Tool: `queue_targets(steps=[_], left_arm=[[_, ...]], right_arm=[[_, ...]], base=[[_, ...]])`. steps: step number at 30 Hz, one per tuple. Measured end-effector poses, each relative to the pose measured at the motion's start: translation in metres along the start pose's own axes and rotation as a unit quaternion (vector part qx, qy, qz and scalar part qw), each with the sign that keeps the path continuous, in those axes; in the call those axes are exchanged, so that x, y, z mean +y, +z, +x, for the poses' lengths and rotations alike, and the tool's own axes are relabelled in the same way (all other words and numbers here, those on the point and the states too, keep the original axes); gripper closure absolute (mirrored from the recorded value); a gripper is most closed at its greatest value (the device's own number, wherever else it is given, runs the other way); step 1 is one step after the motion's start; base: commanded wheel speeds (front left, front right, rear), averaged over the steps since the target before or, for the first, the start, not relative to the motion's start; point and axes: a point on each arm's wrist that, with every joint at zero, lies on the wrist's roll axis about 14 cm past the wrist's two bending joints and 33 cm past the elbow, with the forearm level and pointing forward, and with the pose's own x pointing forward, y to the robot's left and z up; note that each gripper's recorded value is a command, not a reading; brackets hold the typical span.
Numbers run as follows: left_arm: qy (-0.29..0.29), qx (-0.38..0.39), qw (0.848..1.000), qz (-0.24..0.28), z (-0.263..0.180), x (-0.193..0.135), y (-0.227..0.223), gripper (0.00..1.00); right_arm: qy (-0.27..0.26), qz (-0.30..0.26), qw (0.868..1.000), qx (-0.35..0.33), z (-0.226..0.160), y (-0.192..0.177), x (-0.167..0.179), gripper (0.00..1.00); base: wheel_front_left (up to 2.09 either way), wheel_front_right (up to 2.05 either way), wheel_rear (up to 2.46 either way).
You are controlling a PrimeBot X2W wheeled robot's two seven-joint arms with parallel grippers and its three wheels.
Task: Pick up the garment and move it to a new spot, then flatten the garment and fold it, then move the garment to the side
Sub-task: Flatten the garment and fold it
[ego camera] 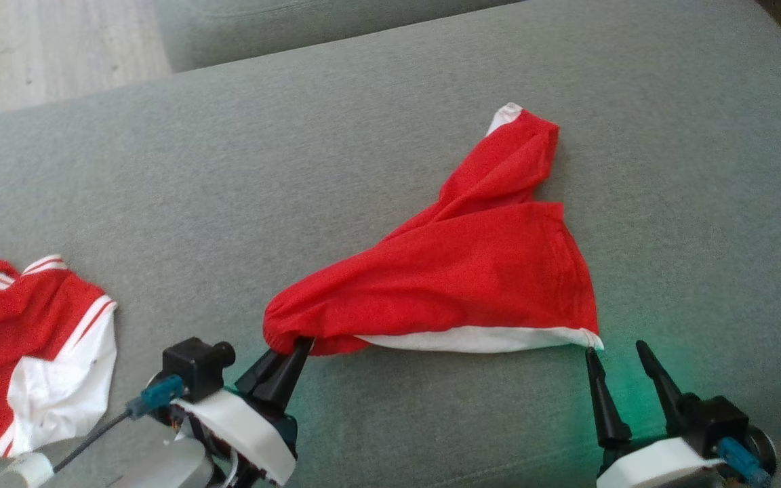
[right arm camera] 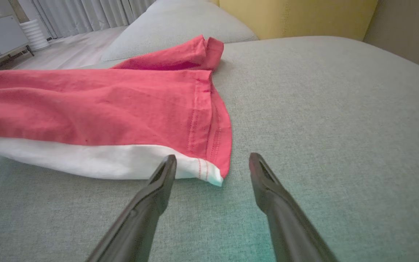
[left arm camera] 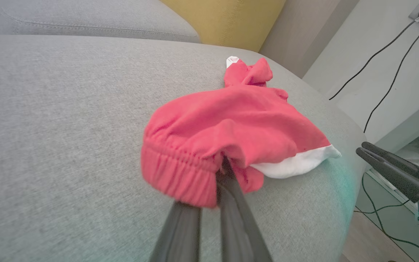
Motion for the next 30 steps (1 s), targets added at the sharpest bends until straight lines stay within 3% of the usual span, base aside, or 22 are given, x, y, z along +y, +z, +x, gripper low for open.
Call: queue_targets(steps=[8, 12, 13, 14, 15, 16, 17, 18, 22, 24, 29, 30], left_arm=[[0.02, -0.007, 1.0, -0.009, -0.015, 0.006, 0.004, 1.0], [0.026, -0.004, 1.0, -0.015, -0.018, 0.01, 0.001, 1.0], [0.027, -0.003, 0.999, -0.015, -0.019, 0.011, 0.001, 1.0], [0.029, -0.003, 0.999, -0.016, -0.019, 0.012, 0.0, 1.0], [0.03, 0.0, 0.999, -0.016, -0.02, 0.013, 0.0, 1.0], [0.032, 0.002, 0.999, -0.016, -0.021, 0.015, -0.001, 1.0], [0.035, 0.003, 0.999, -0.015, -0.021, 0.016, -0.002, 1.0], [0.037, 0.004, 0.999, -0.015, -0.022, 0.018, -0.002, 1.0], [0.037, 0.001, 0.999, -0.013, -0.023, 0.018, 0.0, 1.0], [0.037, 0.0, 0.999, -0.013, -0.024, 0.017, 0.001, 1.0], [0.038, -0.001, 0.999, -0.012, -0.025, 0.017, 0.002, 1.0], [0.038, -0.001, 0.999, -0.01, -0.025, 0.017, 0.002, 1.0]], right_arm=[[0.046, -0.017, 0.997, 0.061, 0.008, -0.034, 0.024, 0.0], [0.066, -0.038, 0.995, 0.059, 0.024, -0.03, 0.034, 0.0], [0.069, -0.043, 0.995, 0.059, 0.028, -0.029, 0.035, 0.07], [0.073, -0.048, 0.994, 0.06, 0.03, -0.029, 0.037, 0.64], [0.077, -0.052, 0.994, 0.062, 0.032, -0.03, 0.038, 0.95], [0.077, -0.055, 0.994, 0.062, 0.033, -0.03, 0.038, 0.95], [0.072, -0.059, 0.994, 0.063, 0.034, -0.03, 0.034, 0.84], [0.067, -0.063, 0.994, 0.063, 0.034, -0.03, 0.03, 0.62], [0.061, -0.068, 0.994, 0.058, 0.036, -0.026, 0.025, 0.55], [0.059, -0.07, 0.994, 0.054, 0.036, -0.024, 0.024, 0.0], [0.061, -0.07, 0.994, 0.049, 0.036, -0.021, 0.026, 0.0], [0.065, -0.071, 0.994, 0.051, 0.036, -0.022, 0.028, 0.05]], base=[[0.0, 0.0, 0.0], [0.0, 0.0, 0.0], [0.0, 0.0, 0.0], [0.0, 0.0, 0.0], [0.0, 0.0, 0.0], [0.0, 0.0, 0.0], [0.0, 0.0, 0.0], [0.0, 0.0, 0.0], [0.0, 0.0, 0.0], [0.0, 0.0, 0.0], [0.0, 0.0, 0.0], [0.0, 0.0, 0.0]])
